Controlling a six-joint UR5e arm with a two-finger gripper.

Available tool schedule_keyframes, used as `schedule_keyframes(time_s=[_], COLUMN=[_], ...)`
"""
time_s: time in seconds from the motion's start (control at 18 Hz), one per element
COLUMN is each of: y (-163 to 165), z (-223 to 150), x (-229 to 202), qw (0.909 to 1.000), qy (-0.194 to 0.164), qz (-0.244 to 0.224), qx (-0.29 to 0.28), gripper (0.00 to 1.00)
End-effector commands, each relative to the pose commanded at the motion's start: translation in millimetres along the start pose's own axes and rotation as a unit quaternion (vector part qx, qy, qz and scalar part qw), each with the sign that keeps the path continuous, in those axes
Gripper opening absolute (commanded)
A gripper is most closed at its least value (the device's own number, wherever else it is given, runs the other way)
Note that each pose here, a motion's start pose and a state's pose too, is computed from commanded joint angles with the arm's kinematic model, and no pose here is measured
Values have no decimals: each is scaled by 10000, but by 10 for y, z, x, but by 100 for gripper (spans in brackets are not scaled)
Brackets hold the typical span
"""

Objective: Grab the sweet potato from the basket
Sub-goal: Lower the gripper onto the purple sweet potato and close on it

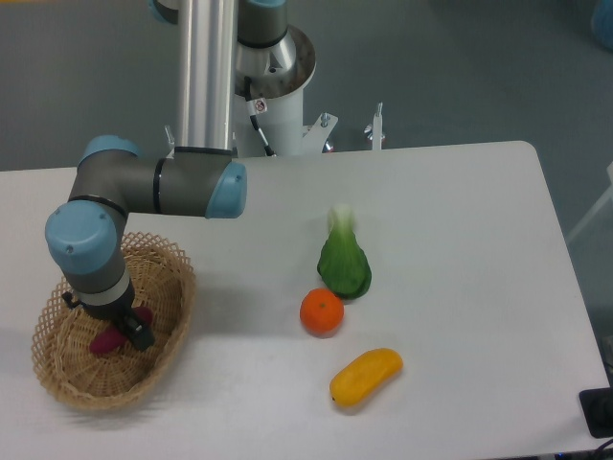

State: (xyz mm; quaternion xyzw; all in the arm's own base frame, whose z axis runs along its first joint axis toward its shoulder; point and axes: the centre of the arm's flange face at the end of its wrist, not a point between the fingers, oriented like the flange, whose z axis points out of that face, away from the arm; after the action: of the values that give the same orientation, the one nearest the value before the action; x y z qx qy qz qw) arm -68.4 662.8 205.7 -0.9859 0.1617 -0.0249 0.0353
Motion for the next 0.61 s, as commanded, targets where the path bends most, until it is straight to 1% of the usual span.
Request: schedule_keyframes(time_s=[0.06, 0.17, 0.22, 0.28, 0.39, 0.56, 0.61], y=[-14, -7, -12, -12, -12, -9, -5], z=[7, 18, 17, 17, 7, -64, -97], x=[1, 6, 14, 14, 14, -2, 4], qw=[10000, 10000, 9999, 9998, 9997, 9987, 9986], qy=[-17, -13, -17, -16, -27, -139, -152], qz=[2, -44, -112, -181, -227, -484, -513], qx=[24, 18, 24, 24, 26, 16, 35], gripper=[100, 82, 76, 66, 52, 34, 31])
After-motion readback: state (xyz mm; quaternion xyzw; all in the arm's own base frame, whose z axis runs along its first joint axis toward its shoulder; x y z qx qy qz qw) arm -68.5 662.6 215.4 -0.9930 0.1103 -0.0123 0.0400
